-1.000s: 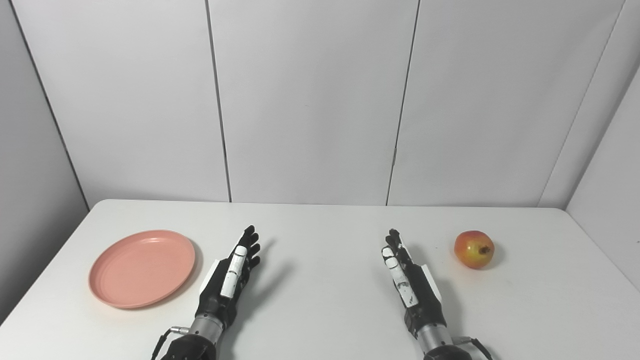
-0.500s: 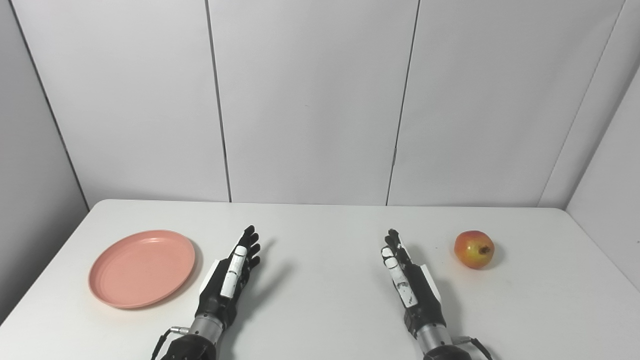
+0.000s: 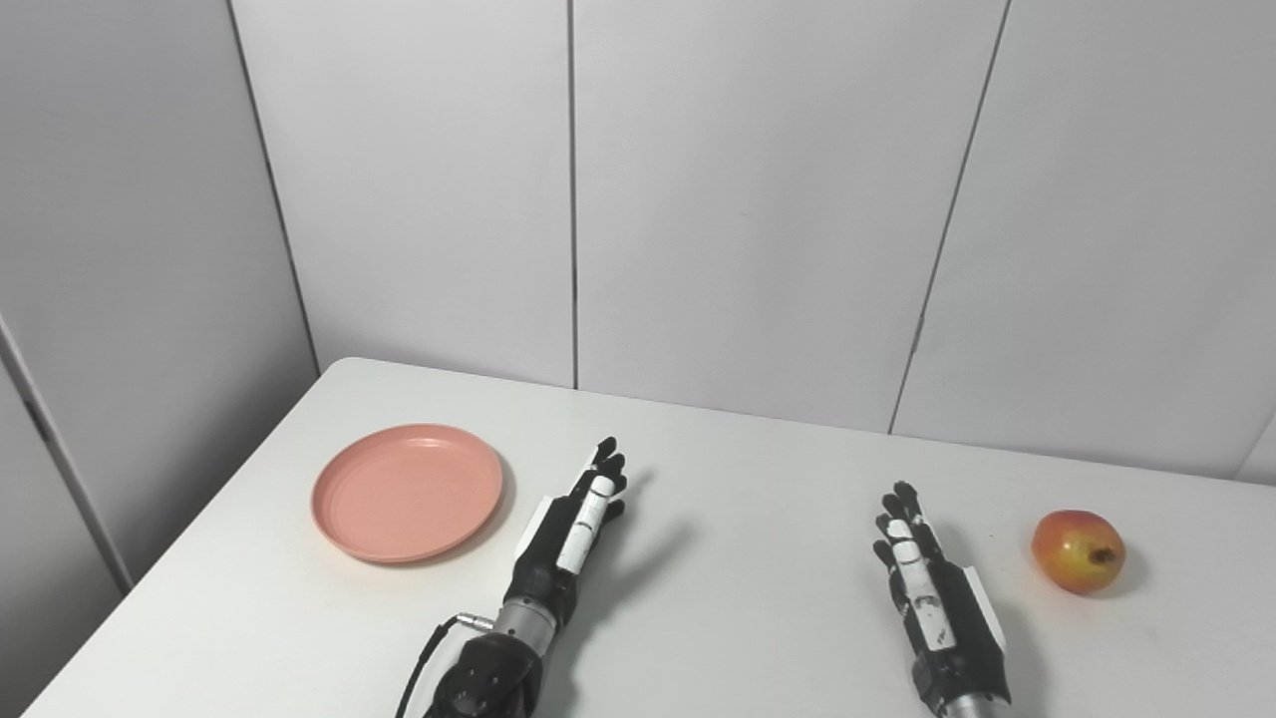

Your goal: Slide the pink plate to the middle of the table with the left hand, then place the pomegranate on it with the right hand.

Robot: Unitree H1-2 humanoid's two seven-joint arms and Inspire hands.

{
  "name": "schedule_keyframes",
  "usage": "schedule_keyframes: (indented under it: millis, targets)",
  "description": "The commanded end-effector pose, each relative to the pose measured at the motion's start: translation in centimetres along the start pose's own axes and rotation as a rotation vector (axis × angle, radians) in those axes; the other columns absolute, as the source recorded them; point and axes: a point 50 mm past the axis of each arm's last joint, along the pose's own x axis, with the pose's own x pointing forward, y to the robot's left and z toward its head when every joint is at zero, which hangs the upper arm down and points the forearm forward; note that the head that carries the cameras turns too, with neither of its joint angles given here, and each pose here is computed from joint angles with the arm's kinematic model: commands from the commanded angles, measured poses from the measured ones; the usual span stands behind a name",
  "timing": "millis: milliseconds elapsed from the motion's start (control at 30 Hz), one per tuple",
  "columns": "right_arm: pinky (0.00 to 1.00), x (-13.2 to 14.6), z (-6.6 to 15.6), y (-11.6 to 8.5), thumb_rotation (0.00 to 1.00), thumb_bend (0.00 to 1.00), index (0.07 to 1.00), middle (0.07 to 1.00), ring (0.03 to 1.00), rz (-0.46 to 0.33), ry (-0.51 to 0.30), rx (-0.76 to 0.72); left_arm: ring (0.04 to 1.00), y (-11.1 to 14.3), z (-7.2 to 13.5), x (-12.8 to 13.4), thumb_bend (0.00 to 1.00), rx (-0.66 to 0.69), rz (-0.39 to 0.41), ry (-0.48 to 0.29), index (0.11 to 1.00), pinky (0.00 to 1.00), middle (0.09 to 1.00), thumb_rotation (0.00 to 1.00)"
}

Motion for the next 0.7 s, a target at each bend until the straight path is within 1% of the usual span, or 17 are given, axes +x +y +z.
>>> schedule_keyframes:
  millis: [0,67,100,167,267,467,667]
  targets:
    - [1.00,-1.1,-0.8,-1.5,0.88,0.43,1.000,1.000,1.000,-0.007,-0.007,-0.019,0.940,-1.8,-2.0,-0.6,0.54,0.014,-0.002,0.076,0.950,0.91,0.963,1.00]
    - [1.00,-1.1,-0.8,-1.8,0.89,0.47,1.000,1.000,1.000,-0.004,-0.007,-0.028,0.948,-2.3,-2.0,-0.5,0.56,0.021,-0.014,0.079,0.957,0.93,0.972,1.00]
    - [1.00,-1.1,-0.9,-1.9,0.89,0.47,1.000,1.000,1.000,-0.002,-0.006,-0.029,0.969,-2.5,-2.1,-0.4,0.56,0.002,-0.027,0.080,0.972,0.95,0.987,1.00]
    - [1.00,-1.1,-0.9,-2.1,0.90,0.48,1.000,1.000,1.000,0.001,-0.003,-0.031,0.978,-2.8,-2.1,-0.3,0.55,-0.021,-0.045,0.073,0.976,0.95,0.991,1.00]
    - [1.00,-1.1,-0.8,-2.2,0.92,0.44,1.000,1.000,1.000,0.005,-0.002,-0.040,0.995,-3.2,-2.3,-0.2,0.55,-0.030,-0.056,0.075,0.989,0.96,1.000,1.00]
    - [1.00,-1.2,-0.6,-2.0,0.94,0.41,1.000,1.000,1.000,0.006,0.000,-0.043,1.000,-3.3,-2.7,-0.1,0.55,-0.034,-0.066,0.073,0.996,0.97,1.000,1.00]
    - [1.00,-1.3,-0.5,-1.8,0.93,0.38,1.000,1.000,1.000,0.006,0.000,-0.037,0.998,-3.1,-2.9,-0.1,0.56,-0.033,-0.066,0.074,0.995,0.97,1.000,1.00]
